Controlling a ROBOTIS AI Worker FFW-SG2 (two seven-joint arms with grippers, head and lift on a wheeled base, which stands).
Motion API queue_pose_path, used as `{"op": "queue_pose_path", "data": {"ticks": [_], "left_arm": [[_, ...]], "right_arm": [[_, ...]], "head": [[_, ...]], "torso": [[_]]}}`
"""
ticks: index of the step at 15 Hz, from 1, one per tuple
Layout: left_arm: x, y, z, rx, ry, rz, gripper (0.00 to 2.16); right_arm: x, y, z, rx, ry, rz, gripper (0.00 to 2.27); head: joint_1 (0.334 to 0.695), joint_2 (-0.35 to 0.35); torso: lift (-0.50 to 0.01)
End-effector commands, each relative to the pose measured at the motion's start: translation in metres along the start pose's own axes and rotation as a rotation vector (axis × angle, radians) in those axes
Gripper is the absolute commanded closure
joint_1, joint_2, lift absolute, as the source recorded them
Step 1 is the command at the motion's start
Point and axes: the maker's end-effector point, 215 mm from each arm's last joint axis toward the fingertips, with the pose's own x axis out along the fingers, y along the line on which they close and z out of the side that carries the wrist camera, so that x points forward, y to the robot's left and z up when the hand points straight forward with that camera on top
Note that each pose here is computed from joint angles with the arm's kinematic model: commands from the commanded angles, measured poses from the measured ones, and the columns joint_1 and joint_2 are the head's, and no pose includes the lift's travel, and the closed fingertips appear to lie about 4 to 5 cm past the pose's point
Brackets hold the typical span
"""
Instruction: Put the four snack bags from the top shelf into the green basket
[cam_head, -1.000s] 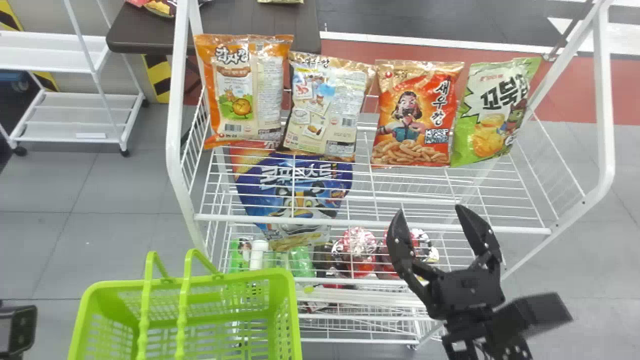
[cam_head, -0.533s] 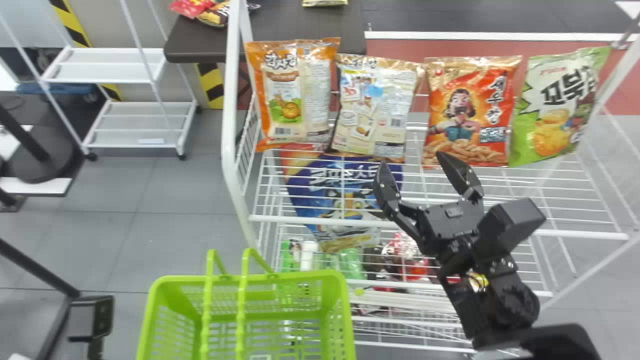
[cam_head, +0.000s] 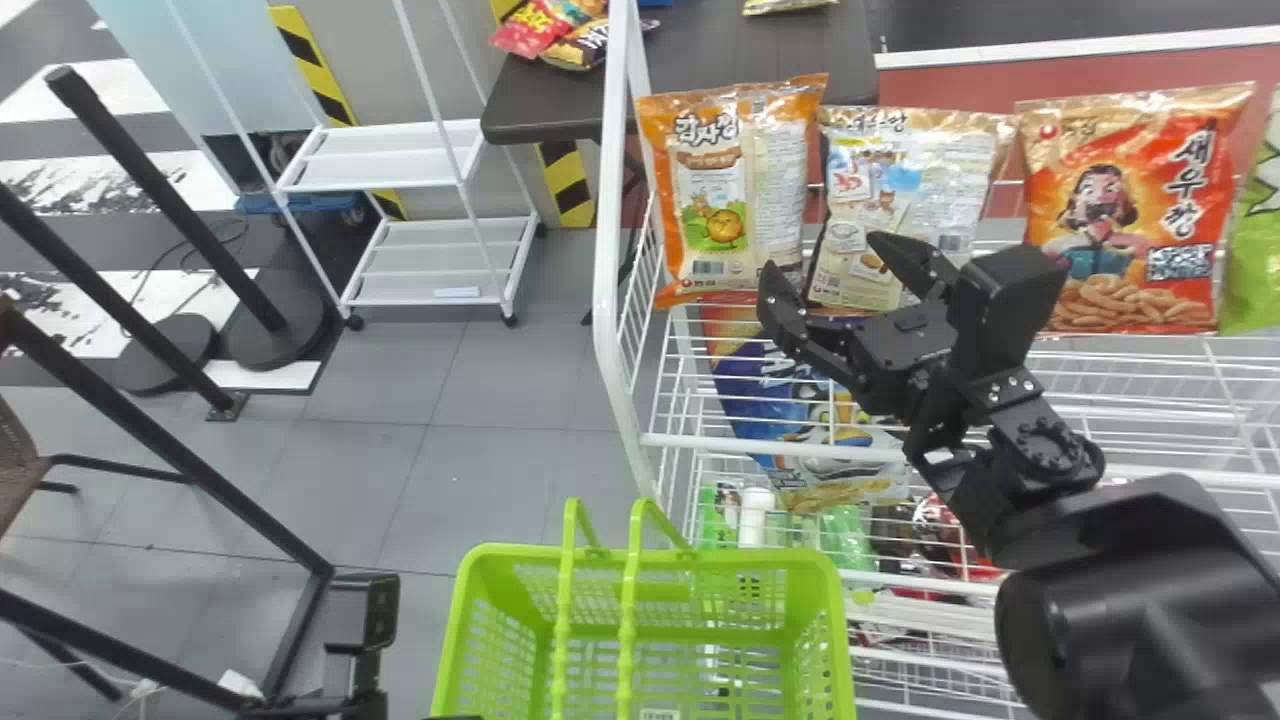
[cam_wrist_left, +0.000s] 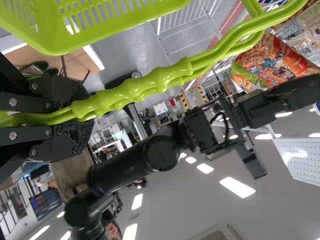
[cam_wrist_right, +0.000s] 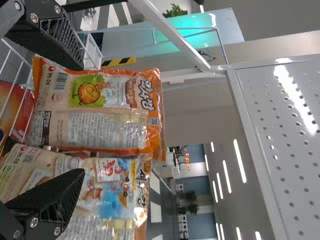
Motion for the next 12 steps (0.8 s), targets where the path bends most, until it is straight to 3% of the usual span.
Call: {"op": "queue_pose_path", "data": {"ticks": [1,6,12], "left_arm": [[0.001,-0.003,0.002,0.006,0.008,-0.015,2.15],[0.005,-0.004,0.004,0.010,0.032,-0.031,2.15],[0.006,-0.005,0.005,0.016,0.032,-0.034,2.15]], "right_arm": [[0.023,0.007,-0.002,0.042,0.027,0.043,0.09],[0.064,0.021,-0.012,-0.002,0.102,0.108,0.09],[0.098,-0.028,-0.035,-0.072,0.201,0.073,0.09]], "head": [[0.695,0.239],[0.695,0.276],[0.695,0.265]], "torso": [[0.000],[0.000],[0.000]]}}
